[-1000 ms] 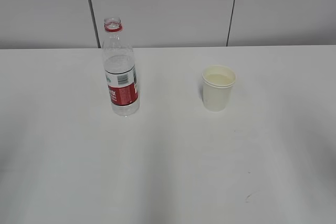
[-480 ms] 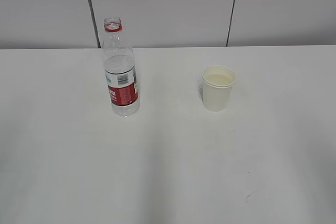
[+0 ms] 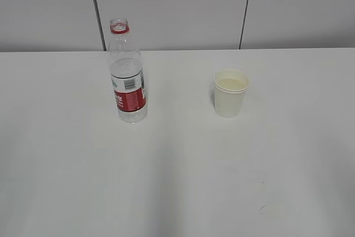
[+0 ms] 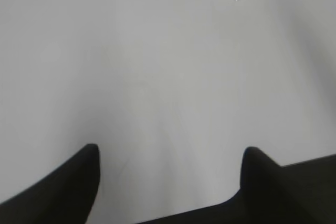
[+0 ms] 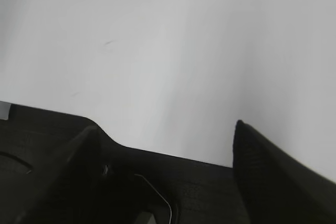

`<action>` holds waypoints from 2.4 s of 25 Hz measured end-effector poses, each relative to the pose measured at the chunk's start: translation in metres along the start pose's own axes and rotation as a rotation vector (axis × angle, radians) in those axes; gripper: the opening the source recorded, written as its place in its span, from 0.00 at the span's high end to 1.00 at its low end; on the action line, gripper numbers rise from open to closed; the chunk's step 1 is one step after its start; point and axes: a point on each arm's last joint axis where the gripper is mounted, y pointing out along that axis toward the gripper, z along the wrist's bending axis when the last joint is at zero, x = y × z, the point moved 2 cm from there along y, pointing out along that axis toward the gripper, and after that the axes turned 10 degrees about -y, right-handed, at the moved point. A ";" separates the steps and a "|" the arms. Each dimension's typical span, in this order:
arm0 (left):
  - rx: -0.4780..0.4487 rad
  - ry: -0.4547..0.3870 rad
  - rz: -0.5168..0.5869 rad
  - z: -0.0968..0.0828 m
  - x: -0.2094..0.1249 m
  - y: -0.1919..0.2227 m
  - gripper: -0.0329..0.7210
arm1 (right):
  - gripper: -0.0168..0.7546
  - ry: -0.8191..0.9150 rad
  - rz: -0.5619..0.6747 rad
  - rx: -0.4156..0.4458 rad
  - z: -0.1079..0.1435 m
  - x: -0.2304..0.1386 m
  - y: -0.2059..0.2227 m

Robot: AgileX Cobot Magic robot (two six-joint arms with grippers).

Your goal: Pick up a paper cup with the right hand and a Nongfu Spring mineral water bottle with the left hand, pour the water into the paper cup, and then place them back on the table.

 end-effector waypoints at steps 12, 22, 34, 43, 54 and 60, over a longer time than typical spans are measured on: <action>-0.011 0.004 -0.107 0.000 -0.009 -0.015 0.28 | 0.23 -0.028 -0.159 -0.046 0.007 -0.013 -0.021; -0.022 0.006 -0.190 0.000 -0.016 -0.025 0.28 | 0.23 -0.050 -0.287 -0.082 0.014 -0.025 -0.035; -0.022 0.006 -0.190 0.000 -0.016 -0.025 0.28 | 0.24 -0.061 -0.354 -0.102 0.017 -0.032 -0.042; -0.022 0.006 -0.190 0.000 -0.016 -0.025 0.28 | 0.24 -0.061 -0.353 -0.102 0.017 -0.032 -0.042; -0.026 -0.030 -0.189 0.000 -0.016 -0.025 0.28 | 0.24 -0.061 -0.353 -0.102 0.017 -0.032 -0.042; -0.026 -0.030 -0.189 0.000 -0.016 -0.025 0.28 | 0.24 -0.061 -0.353 -0.102 0.017 -0.032 -0.042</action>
